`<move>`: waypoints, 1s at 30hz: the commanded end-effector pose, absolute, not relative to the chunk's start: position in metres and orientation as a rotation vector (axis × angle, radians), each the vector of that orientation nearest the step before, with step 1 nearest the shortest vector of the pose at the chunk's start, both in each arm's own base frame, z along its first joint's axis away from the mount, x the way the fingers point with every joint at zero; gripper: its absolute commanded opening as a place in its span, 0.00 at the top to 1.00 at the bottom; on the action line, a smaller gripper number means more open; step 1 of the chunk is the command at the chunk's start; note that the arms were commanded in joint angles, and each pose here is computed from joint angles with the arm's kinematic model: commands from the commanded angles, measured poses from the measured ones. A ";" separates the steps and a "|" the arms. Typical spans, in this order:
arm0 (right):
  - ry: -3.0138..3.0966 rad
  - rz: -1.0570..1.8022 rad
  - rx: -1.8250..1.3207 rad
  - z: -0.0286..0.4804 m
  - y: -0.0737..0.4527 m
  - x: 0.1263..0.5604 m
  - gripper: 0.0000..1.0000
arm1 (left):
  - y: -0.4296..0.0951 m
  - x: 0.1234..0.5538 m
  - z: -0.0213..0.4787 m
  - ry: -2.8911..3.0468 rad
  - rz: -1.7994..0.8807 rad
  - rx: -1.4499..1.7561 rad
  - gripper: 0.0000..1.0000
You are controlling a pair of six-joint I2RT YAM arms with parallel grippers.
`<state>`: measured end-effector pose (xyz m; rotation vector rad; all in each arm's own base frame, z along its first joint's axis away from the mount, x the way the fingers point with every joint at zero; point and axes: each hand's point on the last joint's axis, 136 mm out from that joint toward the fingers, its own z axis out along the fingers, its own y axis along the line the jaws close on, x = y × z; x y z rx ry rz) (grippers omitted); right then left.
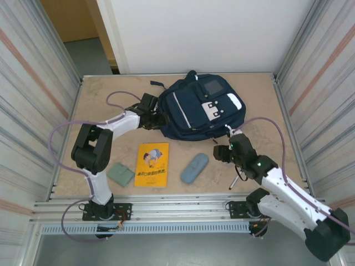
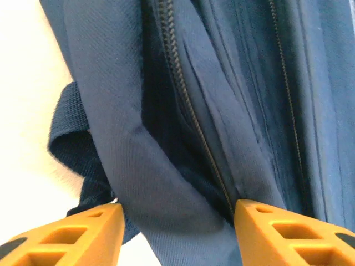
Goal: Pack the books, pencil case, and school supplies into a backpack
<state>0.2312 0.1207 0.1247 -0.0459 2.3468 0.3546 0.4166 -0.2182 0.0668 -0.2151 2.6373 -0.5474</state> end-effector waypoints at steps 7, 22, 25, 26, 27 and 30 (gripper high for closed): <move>2.450 0.656 -0.093 0.107 0.143 0.221 0.01 | -0.226 0.417 0.088 2.654 -0.634 -0.189 0.99; 2.559 0.600 -0.106 0.062 0.139 0.285 0.20 | -0.225 0.404 0.203 2.468 -0.799 -0.098 1.00; 2.560 0.674 -0.152 0.061 0.147 0.292 0.23 | -0.225 0.404 0.235 2.401 -0.803 -0.037 1.00; 2.553 0.682 -0.166 0.062 0.149 0.294 0.23 | -0.226 0.404 0.246 2.377 -0.815 -0.018 1.00; 2.543 0.697 -0.183 0.063 0.151 0.297 0.23 | -0.227 0.403 0.256 2.355 -0.827 -0.002 1.00; 2.506 0.700 -0.201 0.069 0.154 0.307 0.24 | -0.226 0.401 0.274 2.309 -0.838 0.015 1.00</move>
